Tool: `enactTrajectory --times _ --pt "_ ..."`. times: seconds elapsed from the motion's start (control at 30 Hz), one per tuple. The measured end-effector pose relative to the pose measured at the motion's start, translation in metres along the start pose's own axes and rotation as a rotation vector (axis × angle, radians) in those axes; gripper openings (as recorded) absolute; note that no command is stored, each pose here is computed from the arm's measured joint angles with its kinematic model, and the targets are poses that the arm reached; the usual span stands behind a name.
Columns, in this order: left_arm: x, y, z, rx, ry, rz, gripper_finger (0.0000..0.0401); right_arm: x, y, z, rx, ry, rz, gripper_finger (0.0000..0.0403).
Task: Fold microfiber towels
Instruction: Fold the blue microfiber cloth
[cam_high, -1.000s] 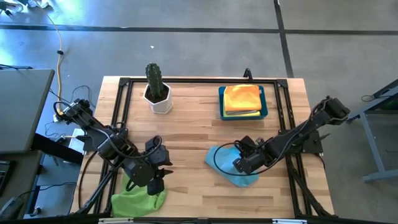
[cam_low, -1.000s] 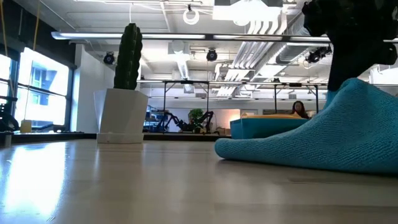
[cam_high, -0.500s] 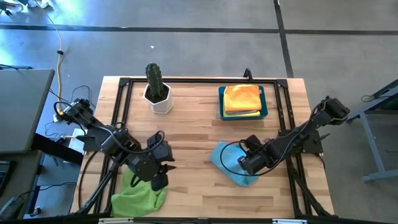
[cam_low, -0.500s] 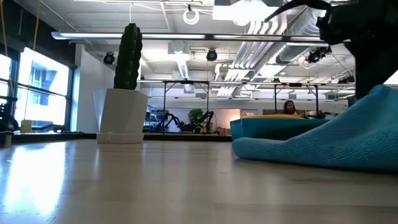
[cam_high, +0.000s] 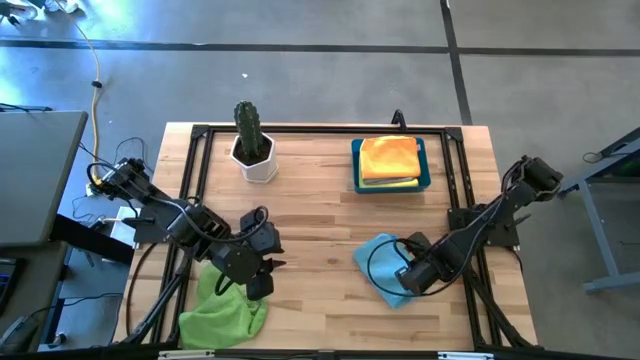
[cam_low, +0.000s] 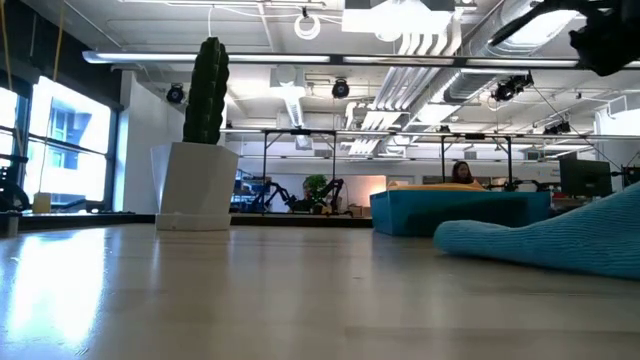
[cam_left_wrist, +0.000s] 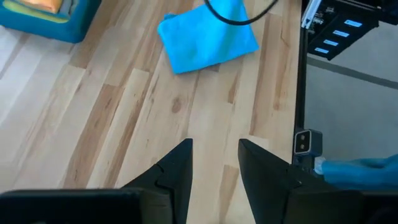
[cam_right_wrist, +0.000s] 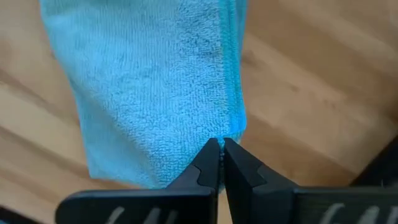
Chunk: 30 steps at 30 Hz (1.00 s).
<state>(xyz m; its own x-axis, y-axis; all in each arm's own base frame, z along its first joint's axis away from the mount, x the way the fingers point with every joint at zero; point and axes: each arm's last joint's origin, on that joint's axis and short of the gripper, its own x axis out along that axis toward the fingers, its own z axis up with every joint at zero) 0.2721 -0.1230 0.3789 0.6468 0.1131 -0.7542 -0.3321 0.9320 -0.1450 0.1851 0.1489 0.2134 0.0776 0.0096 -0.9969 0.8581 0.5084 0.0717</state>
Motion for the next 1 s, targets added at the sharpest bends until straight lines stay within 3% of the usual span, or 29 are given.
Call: enactTrajectory --times 0.33,0.57,1.0 --pt "0.003 0.006 0.005 -0.019 -0.004 0.018 0.0117 0.009 0.004 -0.012 0.038 0.181 -0.056 0.0" --pt "0.003 0.007 0.005 -0.014 -0.004 0.019 0.0117 -0.001 0.015 -0.014 -0.022 0.216 0.024 0.0" --pt "0.003 0.006 0.005 -0.02 -0.004 0.017 0.0117 0.009 0.01 -0.022 -0.047 0.266 -0.019 0.001"
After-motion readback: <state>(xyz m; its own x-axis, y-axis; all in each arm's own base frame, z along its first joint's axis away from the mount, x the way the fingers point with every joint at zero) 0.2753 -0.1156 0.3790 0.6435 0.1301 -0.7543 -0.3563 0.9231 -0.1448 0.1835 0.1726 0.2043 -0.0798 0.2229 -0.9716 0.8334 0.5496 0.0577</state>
